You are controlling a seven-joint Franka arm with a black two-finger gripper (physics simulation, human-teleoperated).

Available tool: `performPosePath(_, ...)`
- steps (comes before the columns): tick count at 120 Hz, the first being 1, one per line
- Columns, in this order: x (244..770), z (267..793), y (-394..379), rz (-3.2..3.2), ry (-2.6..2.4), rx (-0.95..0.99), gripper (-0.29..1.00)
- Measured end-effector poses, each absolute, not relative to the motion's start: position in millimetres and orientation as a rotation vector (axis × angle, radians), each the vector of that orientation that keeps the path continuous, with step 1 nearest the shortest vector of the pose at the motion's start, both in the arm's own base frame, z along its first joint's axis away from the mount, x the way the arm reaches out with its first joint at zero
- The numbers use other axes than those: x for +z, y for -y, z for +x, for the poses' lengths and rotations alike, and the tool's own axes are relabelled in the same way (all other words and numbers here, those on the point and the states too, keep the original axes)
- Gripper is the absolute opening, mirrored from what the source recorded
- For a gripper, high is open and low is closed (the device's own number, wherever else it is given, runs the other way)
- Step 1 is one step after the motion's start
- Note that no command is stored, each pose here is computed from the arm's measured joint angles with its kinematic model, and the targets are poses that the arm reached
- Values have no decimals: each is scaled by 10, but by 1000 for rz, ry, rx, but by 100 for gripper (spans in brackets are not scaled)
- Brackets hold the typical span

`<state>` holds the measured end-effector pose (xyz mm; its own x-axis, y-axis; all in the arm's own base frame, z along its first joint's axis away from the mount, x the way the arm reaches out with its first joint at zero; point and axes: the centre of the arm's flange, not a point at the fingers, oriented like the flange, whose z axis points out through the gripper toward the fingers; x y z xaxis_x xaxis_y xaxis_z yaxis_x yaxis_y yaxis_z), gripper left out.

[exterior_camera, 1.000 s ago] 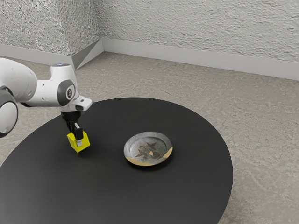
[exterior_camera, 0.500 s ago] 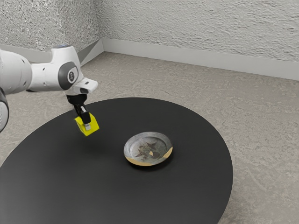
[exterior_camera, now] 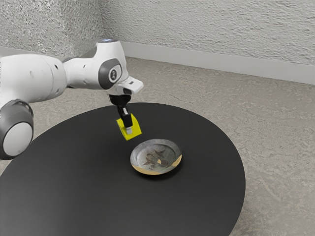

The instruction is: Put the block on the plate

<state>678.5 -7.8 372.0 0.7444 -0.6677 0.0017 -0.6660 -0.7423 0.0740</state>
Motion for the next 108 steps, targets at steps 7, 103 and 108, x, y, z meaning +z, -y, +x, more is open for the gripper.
performPosePath(7,3720,6787,228,2855,1124,-44,32)
performPosePath(103,3254,6770,719,2804,1159,-102,56)
performPosePath(108,3251,6770,720,2804,1160,-101,58)
